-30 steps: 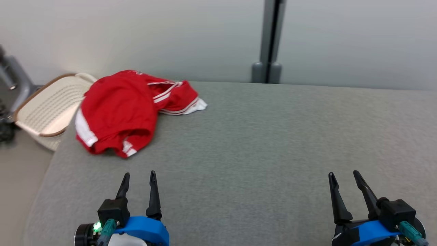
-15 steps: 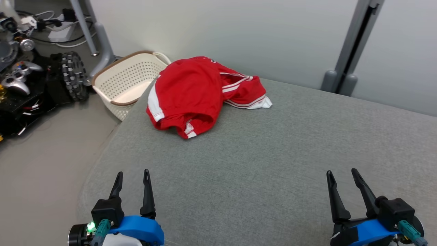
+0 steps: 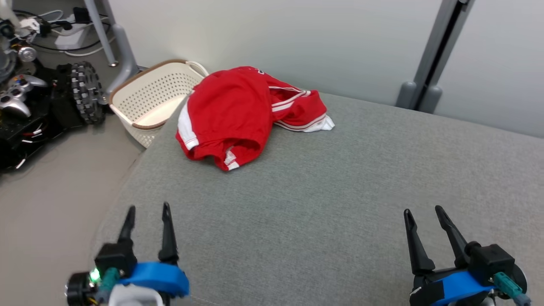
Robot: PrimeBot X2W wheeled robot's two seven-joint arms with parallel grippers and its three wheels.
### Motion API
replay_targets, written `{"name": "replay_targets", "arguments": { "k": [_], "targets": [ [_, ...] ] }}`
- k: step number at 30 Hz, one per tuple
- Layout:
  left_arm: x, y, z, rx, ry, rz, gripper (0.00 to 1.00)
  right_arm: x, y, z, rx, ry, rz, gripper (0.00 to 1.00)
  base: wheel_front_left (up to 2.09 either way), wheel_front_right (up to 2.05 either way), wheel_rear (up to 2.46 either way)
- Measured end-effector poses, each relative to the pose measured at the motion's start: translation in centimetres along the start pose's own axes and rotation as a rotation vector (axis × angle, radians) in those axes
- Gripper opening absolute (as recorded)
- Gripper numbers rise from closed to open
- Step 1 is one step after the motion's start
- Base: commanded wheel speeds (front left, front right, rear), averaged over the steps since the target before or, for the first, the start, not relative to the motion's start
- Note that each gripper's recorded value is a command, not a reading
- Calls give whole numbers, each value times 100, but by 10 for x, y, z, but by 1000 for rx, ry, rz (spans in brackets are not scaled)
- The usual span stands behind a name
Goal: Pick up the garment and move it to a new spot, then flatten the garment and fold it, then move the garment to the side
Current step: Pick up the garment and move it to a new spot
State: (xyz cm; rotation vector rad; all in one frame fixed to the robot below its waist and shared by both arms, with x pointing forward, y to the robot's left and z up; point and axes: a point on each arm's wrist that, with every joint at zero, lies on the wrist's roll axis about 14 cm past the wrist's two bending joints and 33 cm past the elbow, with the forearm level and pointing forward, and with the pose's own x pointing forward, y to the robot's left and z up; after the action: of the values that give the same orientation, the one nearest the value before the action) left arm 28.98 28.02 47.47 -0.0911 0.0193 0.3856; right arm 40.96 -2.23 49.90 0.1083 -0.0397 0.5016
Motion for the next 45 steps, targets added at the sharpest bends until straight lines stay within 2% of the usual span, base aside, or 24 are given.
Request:
{"name": "replay_targets", "arguments": {
  "k": [6,8,10,15,18,25,33,35,36,37,38,44,45],
  "targets": [
    [60,-3,53,70,-113,-59,100,0,-24,-8,3,9,-62,100,0,0,0],
    [98,-4,69,147,-109,-85,100,4,-40,-14,-5,16,-95,100,0,0,0],
    [127,-9,72,178,-77,-107,100,7,-50,-20,-8,24,-116,100,0,0,0],
    [181,-21,24,291,185,-180,100,10,-78,-40,-36,64,-171,100,0,0,0],
    [206,-28,1,313,288,-195,100,8,-94,-54,-52,96,-207,100,0,0,0],
    [206,-35,-86,310,629,-216,100,3,-117,-76,-70,146,-258,100,0,0,0],
    [201,-19,-119,361,742,-176,100,5,-124,-82,-79,153,-269,100,0,0,0],
    [205,-15,-118,370,718,-155,100,7,-124,-82,-78,150,-267,100,0,0,0],
    [207,-14,-115,369,701,-146,96,7,-124,-82,-79,150,-266,100,0,0,0],
    [210,-14,-113,367,679,-141,43,7,-124,-82,-79,149,-266,100,0,0,0],
    [211,-14,-110,365,659,-136,0,7,-124,-80,-79,146,-266,100,0,0,0],
    [215,-11,-89,347,592,-130,0,8,-122,-66,-77,112,-267,100,0,0,0],
    [221,-15,-69,332,529,-136,0,8,-120,-57,-75,92,-267,100,0,0,0]
  ]
}}
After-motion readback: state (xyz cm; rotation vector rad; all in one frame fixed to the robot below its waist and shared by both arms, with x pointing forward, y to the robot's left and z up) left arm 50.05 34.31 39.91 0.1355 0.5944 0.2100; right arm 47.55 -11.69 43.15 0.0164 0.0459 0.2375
